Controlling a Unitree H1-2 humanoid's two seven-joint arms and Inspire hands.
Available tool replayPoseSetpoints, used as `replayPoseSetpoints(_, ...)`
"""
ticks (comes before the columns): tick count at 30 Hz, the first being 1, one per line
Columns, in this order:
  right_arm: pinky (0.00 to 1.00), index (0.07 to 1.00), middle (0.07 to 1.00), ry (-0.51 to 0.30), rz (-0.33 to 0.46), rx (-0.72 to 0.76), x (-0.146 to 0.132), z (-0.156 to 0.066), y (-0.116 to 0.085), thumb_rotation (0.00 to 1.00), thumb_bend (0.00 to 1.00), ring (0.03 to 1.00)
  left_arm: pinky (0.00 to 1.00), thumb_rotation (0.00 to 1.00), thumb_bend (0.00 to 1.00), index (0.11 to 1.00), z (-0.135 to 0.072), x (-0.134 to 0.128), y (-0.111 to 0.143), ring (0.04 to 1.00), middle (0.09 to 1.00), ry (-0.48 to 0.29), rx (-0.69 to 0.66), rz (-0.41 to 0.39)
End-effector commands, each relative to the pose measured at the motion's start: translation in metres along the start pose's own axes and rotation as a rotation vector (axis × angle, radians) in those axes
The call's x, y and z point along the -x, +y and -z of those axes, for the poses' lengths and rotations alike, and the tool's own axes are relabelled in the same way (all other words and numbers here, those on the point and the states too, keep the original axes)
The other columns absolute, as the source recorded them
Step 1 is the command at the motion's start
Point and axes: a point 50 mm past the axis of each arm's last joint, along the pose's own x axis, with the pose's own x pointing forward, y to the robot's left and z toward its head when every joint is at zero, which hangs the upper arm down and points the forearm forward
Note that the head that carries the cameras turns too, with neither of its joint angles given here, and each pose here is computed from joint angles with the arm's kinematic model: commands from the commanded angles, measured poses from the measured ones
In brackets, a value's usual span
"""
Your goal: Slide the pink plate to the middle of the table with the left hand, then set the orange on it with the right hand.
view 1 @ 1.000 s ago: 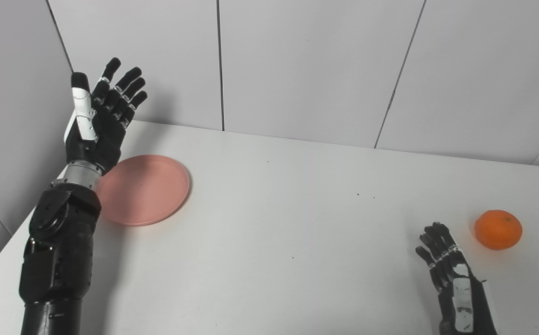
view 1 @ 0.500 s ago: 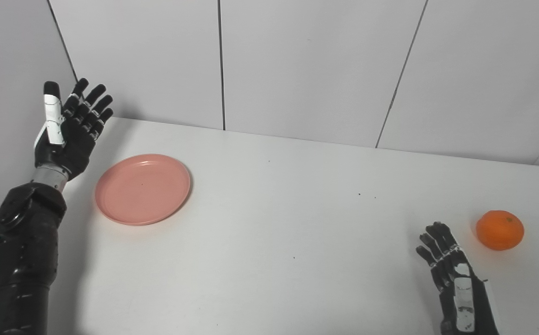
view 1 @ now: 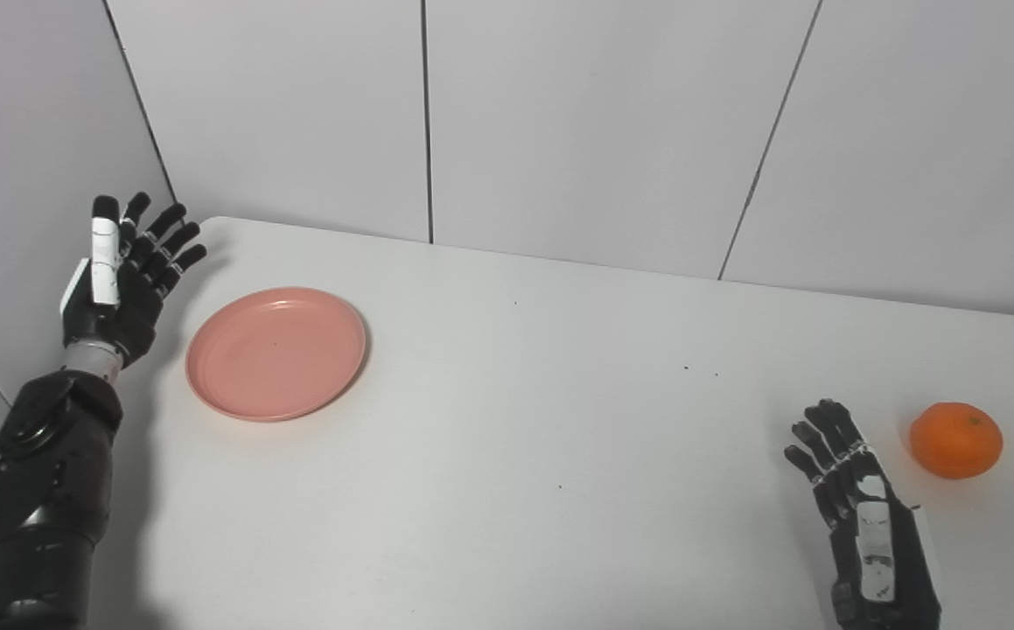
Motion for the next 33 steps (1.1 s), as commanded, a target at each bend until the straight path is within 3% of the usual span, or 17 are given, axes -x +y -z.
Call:
replayPoseSetpoints(1, 0.87, 0.884, 0.899, 0.122, 0.026, -0.024, 0.027, 0.033, -0.003, 0.93, 0.86, 0.892, 0.79, 0.78, 1.00, 0.981, -0.037, -0.022, 0.002, 0.858, 0.867, -0.122, -0.062, 0.028)
replayPoseSetpoints(9, 0.86, 0.885, 0.900, 0.122, 0.022, -0.021, 0.027, 0.034, -0.004, 0.94, 0.85, 0.891, 0.78, 0.76, 1.00, 0.963, -0.026, -0.029, 0.013, 0.859, 0.850, -0.096, -0.072, 0.016)
replayPoseSetpoints(18, 0.85, 0.886, 0.899, 0.128, 0.024, -0.020, 0.026, 0.035, -0.003, 0.93, 0.86, 0.889, 0.78, 0.76, 1.00, 0.966, 0.004, -0.025, 0.027, 0.806, 0.838, -0.021, -0.080, 0.039)
replayPoseSetpoints(22, 0.85, 0.887, 0.899, 0.127, 0.021, -0.017, 0.026, 0.033, 0.000, 0.94, 0.86, 0.888, 0.82, 0.80, 1.00, 0.988, 0.020, -0.019, 0.023, 0.849, 0.856, 0.003, -0.091, 0.054)
replayPoseSetpoints(33, 0.85, 0.888, 0.899, 0.122, 0.021, -0.017, 0.025, 0.033, 0.002, 0.94, 0.85, 0.886, 0.90, 0.87, 1.00, 0.986, 0.034, -0.009, 0.004, 0.893, 0.875, 0.004, -0.129, 0.151)
